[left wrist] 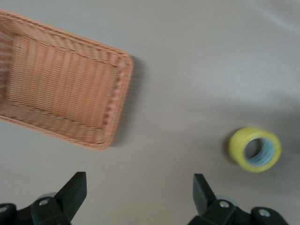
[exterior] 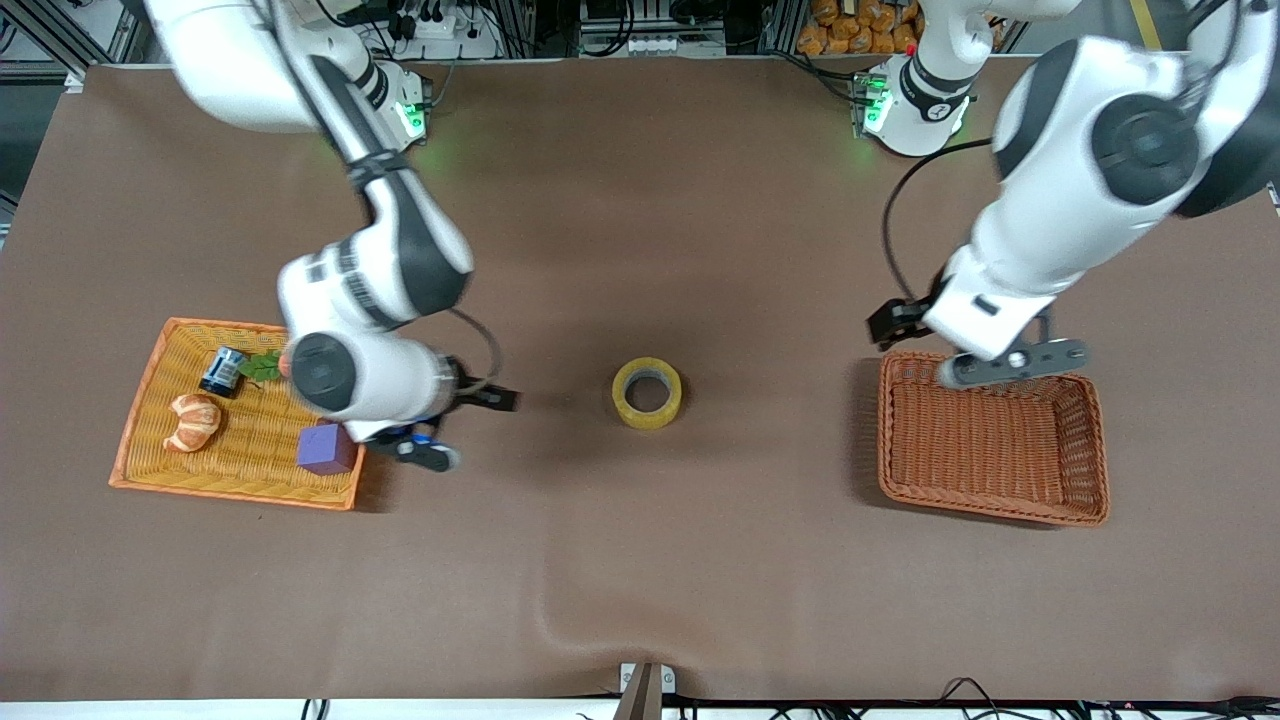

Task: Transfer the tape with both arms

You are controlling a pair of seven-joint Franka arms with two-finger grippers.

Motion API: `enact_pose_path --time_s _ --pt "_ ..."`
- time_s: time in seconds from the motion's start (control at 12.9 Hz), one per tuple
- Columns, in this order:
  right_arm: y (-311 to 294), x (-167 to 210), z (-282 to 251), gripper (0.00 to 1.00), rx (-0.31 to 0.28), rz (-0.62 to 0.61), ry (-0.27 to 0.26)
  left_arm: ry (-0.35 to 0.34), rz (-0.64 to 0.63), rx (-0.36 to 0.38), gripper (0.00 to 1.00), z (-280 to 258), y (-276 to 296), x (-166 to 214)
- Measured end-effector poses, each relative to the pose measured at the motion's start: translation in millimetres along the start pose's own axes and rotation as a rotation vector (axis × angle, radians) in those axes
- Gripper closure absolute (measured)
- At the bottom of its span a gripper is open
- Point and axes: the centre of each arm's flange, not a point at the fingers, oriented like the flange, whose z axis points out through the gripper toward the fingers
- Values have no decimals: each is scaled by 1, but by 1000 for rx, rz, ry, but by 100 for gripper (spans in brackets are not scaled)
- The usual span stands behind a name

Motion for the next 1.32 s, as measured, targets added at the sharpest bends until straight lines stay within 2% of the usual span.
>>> enact_pose_path --time_s 0.08,0.23,0.47,0.62,0.85,1.01,1.16,1.32 --pt "23 4 -4 0 -53 -39 16 17 -45 -19 0 22 32 -7" --pt "62 -1 -15 0 -86 -106 22 29 -106 -30 0 84 102 -36" --pt "132 -17 -58 0 -65 -177 57 28 -100 -27 0 186 174 -81" --pt "185 -31 -102 0 -39 -222 119 23 -102 -38 0 246 199 -103" --pt "235 -68 -170 0 -14 -225 227 7 -88 -12 0 298 205 -115" --pt "241 -101 -204 0 -11 -220 266 1 -89 1 0 310 203 -114" --pt "255 -125 -226 0 22 -194 296 -2 -88 10 21 317 201 -115" --pt "272 -128 -226 0 80 -124 276 8 -59 30 45 325 200 -115"
